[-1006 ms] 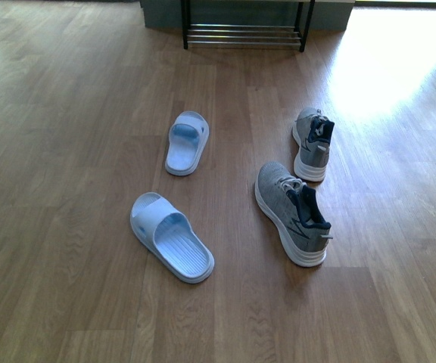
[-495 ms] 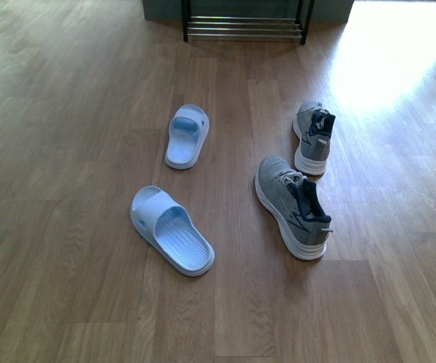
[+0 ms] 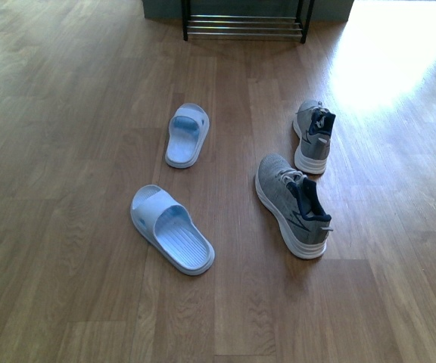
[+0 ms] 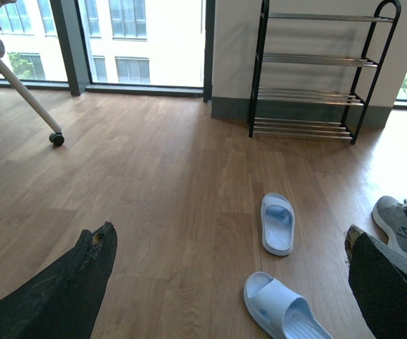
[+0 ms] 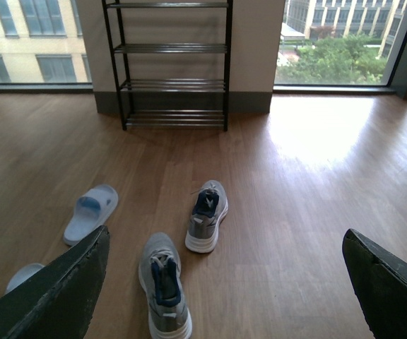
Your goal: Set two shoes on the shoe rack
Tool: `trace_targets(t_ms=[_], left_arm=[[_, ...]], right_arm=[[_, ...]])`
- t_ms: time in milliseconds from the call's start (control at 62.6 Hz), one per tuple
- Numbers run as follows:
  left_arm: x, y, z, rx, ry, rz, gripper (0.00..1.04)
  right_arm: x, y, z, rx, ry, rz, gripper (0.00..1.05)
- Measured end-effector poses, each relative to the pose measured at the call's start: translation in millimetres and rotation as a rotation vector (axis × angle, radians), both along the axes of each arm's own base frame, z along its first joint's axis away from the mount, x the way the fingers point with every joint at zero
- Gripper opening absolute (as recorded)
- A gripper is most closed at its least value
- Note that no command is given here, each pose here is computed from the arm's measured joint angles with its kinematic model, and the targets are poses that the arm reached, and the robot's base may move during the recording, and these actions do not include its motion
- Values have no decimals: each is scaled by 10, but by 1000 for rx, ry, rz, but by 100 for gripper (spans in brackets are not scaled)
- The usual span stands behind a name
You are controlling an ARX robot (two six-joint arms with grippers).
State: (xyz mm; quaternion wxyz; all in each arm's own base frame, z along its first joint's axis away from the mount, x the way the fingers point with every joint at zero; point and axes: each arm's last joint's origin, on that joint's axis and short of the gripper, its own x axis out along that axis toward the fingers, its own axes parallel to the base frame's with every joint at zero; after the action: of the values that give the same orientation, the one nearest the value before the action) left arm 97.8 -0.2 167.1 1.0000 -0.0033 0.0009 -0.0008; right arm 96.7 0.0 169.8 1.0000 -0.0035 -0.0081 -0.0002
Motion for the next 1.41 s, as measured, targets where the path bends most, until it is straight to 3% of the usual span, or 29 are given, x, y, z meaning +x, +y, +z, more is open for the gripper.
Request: trace_targets(t_ms=[1406], left_arm=[[0,0,0,0,0,1,95]], right_arm=[[0,0,0,0,0,0,96]])
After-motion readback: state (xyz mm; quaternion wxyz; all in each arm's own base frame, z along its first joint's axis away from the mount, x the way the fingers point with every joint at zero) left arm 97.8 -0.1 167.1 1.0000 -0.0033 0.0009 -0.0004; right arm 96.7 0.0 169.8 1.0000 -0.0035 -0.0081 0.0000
